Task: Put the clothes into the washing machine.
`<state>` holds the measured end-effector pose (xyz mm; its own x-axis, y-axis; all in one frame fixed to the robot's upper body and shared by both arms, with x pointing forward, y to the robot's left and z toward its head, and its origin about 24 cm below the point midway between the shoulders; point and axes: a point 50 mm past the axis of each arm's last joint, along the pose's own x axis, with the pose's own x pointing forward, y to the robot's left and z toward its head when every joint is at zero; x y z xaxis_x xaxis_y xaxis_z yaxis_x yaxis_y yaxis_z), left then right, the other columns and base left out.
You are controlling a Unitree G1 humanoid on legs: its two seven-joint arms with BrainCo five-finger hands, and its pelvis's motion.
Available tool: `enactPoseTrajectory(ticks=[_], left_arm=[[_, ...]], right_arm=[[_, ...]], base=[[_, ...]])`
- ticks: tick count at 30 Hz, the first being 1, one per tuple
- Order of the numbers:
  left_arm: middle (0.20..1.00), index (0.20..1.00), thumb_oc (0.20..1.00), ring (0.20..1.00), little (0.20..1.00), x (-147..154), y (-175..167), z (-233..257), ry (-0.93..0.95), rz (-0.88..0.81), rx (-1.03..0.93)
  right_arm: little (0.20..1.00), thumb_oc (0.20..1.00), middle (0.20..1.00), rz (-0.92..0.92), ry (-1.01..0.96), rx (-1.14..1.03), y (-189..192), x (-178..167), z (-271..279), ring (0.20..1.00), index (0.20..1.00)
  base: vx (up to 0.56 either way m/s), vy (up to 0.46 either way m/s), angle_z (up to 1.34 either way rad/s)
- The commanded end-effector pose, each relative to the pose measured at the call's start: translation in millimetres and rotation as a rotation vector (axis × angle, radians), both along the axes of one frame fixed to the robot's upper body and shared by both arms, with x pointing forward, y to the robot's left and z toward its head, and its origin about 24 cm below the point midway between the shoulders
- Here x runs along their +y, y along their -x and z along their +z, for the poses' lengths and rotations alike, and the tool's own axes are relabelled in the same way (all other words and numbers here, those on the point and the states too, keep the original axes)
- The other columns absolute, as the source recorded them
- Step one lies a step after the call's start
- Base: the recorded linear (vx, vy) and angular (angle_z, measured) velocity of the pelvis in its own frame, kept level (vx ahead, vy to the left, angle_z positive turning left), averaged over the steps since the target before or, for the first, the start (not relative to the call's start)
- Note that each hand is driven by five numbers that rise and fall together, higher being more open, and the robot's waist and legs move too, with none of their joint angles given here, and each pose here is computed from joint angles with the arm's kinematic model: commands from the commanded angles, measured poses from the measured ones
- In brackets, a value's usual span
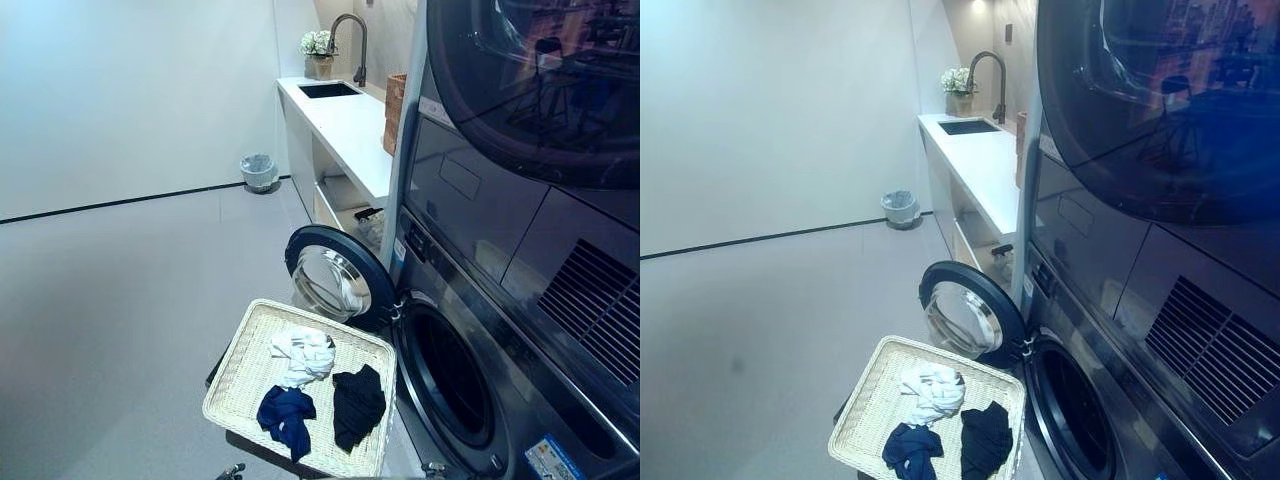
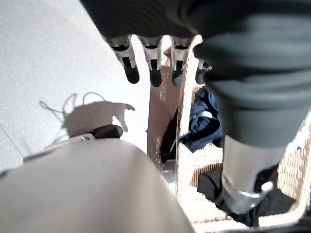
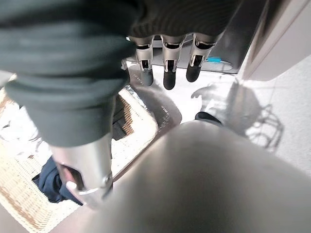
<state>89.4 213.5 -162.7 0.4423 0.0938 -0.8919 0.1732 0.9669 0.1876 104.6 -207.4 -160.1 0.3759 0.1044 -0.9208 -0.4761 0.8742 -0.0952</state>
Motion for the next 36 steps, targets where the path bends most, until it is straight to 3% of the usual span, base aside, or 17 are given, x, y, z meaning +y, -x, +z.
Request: enactPoseTrajectory(ticks=[1, 7, 9, 16, 25, 36], left_arm=[[1.000, 1.000, 1.000, 1.000, 1.000, -2, -31, 7, -0.036, 0.013, -0.097], [1.000, 1.000, 1.000, 1.000, 1.000, 9, -59, 22, -0.257, 0.027, -0.263], [1.000, 1.000, 1.000, 1.000, 1.000, 15, -83, 37, -0.375, 0.011, -0.379], [1.000, 1.000, 1.000, 1.000, 1.000, 20, -146, 78, -0.455, 0.138, -0.613], [1.000, 1.000, 1.000, 1.000, 1.000, 35, -202, 122, -0.311, 0.366, -0.695], [1.000, 1.000, 1.000, 1.000, 1.000, 66, -236, 167, -0.513, 0.350, -0.552]], right_arm=[[1.000, 1.000, 1.000, 0.001, -0.017, -0.103, -33, 6, 9, 1.000, 1.000], [1.000, 1.000, 1.000, -0.017, -0.013, -0.158, -47, 3, 15, 1.000, 1.000], [1.000, 1.000, 1.000, -0.018, -0.012, -0.212, -62, 1, 22, 1.000, 1.000], [1.000, 1.000, 1.000, 0.010, -0.012, -0.371, -105, 0, 47, 1.000, 1.000], [1.000, 1.000, 1.000, 0.075, -0.018, -0.538, -156, 22, 79, 1.000, 1.000], [1.000, 1.000, 1.000, 0.157, -0.064, -0.652, -192, 48, 111, 1.000, 1.000]], base=[[0.04, -0.002, 0.00], [0.03, 0.004, -0.01], [-0.08, 0.020, -0.03], [-0.09, 0.050, -0.18], [-0.09, 0.087, -0.22], [-0.07, 0.062, -0.12]])
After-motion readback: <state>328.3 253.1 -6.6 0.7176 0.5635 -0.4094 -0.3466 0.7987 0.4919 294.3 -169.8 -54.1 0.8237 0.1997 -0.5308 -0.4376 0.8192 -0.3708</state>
